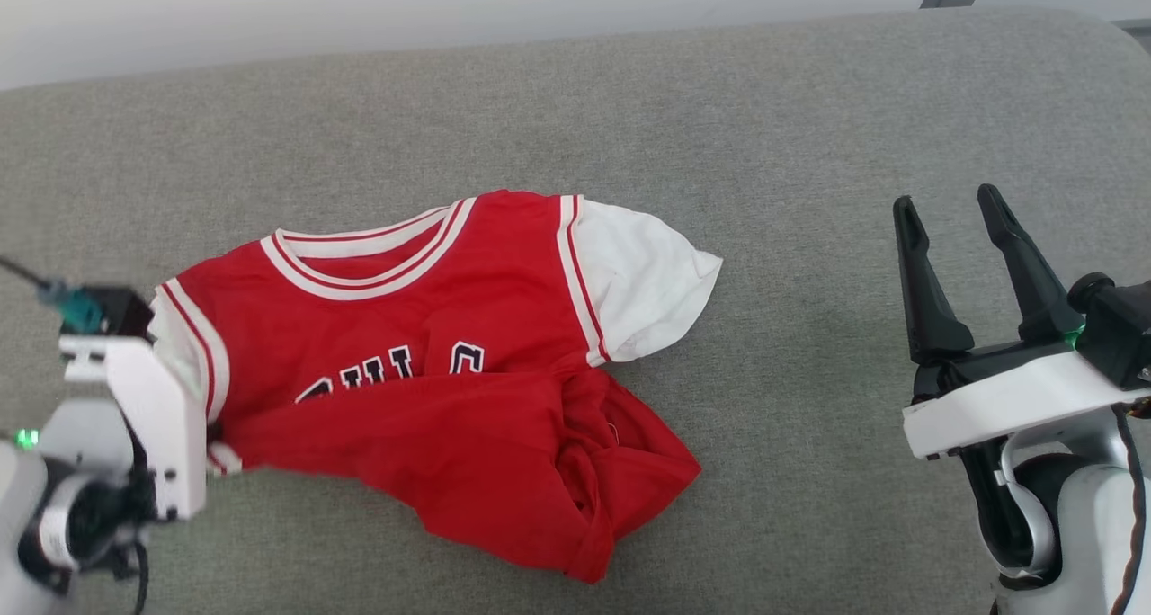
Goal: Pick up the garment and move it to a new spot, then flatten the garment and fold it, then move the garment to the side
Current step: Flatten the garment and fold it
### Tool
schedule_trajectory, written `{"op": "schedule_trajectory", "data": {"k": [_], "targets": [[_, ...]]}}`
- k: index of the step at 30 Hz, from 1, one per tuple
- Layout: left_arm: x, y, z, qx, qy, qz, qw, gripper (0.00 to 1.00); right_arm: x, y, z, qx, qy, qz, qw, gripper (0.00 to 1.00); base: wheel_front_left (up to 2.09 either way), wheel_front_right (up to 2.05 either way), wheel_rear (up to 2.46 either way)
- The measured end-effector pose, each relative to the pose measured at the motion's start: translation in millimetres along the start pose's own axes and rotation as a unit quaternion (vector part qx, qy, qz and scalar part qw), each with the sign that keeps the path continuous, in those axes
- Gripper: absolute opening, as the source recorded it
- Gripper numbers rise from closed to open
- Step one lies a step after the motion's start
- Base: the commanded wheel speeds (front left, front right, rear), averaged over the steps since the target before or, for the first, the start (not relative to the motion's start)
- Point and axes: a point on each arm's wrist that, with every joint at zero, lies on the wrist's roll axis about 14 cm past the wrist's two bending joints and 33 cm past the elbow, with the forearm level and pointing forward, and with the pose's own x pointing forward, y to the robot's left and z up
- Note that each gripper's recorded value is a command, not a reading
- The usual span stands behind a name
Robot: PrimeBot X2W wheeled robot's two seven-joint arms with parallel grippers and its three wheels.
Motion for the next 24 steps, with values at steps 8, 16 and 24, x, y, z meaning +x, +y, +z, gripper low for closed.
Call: {"op": "schedule_trajectory", "data": {"k": [8,16,24], "targets": [[4.5,-2.9,-55.8,-0.04,0.051,0.0,0.998,0.0,3.0,3.9,-6.3,0.002,0.009,0.006,1.0,1.0,0.0,0.0,0.0],[7.1,2.4,-48.9,-0.06,0.019,0.005,0.998,1.0,4.0,9.1,-8.3,0.005,0.015,0.014,1.0,1.0,0.0,0.0,0.0],[-11.0,20.4,-14.7,-0.067,-0.068,0.022,0.995,1.0,2.9,11.2,-10.6,0.004,0.023,0.02,1.0,1.0,0.0,0.0,0.0]]}}
